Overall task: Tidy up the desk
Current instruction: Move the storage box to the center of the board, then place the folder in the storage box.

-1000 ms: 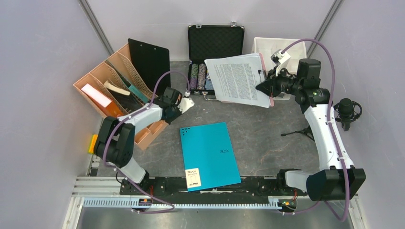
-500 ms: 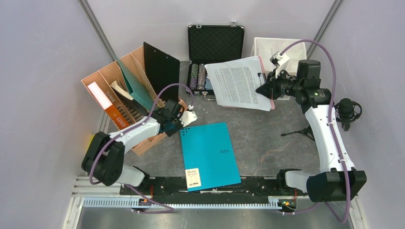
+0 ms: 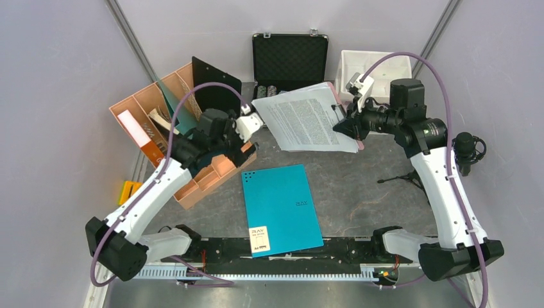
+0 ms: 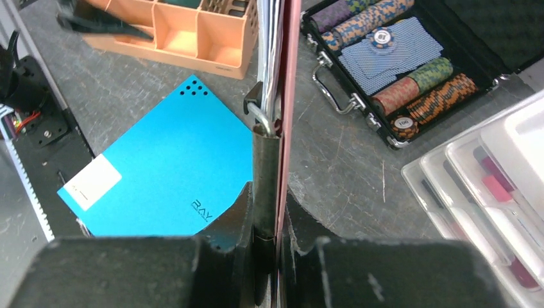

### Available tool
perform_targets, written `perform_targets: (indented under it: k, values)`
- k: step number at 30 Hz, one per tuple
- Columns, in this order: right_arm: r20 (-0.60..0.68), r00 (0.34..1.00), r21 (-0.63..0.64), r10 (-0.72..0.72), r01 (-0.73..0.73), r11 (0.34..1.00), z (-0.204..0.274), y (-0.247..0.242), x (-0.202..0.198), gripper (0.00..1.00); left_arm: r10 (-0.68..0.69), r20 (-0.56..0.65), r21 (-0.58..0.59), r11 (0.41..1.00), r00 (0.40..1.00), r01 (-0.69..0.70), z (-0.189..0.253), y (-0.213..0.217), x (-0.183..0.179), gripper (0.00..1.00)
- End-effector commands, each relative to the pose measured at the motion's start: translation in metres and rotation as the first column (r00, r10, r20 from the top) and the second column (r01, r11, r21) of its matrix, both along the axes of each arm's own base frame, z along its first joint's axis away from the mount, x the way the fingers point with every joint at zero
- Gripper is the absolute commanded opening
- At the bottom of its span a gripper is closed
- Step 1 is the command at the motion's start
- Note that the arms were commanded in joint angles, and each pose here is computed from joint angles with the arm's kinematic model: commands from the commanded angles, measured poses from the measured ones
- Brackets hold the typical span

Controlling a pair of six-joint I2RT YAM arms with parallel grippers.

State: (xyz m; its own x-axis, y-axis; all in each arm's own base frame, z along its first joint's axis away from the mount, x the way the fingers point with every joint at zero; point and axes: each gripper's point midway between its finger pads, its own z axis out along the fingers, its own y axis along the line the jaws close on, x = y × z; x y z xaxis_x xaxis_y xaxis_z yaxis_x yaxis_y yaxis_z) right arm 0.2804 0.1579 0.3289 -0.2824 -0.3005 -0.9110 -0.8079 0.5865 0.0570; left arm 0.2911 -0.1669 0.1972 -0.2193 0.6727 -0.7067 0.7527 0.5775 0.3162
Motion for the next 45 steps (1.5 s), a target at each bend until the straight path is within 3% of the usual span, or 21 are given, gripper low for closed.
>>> perform_targets:
  k: [1, 7, 17, 23, 35, 45]
  values:
    - [0.128, 0.986, -0.012, 0.106, -0.106, 0.994, 0.033, 0.013, -0.02, 0.0, -0.028, 0.034, -0.144, 0.989, 0.999, 0.033, 0.073, -0.02, -0.005, 1.0]
    - [0.168, 0.969, -0.022, 0.179, -0.178, 0.984, 0.046, 0.032, -0.031, 0.0, -0.06, 0.079, -0.224, 0.972, 0.995, 0.077, 0.137, -0.029, -0.011, 1.0]
    - [0.176, 0.947, -0.018, 0.27, -0.271, 0.963, 0.043, 0.061, -0.032, 0.0, -0.172, 0.123, -0.292, 0.935, 0.977, 0.202, 0.159, -0.049, -0.021, 1.0]
    - [0.141, 0.937, -0.031, 0.318, -0.317, 0.948, 0.02, 0.073, -0.036, 0.0, -0.163, 0.206, -0.289, 0.932, 0.965, 0.219, 0.193, -0.043, -0.022, 1.0]
    - [0.113, 0.907, -0.049, 0.406, -0.403, 0.914, 0.005, 0.094, -0.051, 0.0, -0.283, 0.16, -0.276, 0.907, 0.946, 0.318, 0.187, -0.057, -0.032, 1.0]
    - [0.136, 0.877, -0.067, 0.461, -0.456, 0.888, 0.006, 0.097, -0.069, 0.0, -0.464, 0.066, -0.312, 0.831, 0.883, 0.46, 0.167, -0.081, -0.052, 1.0]
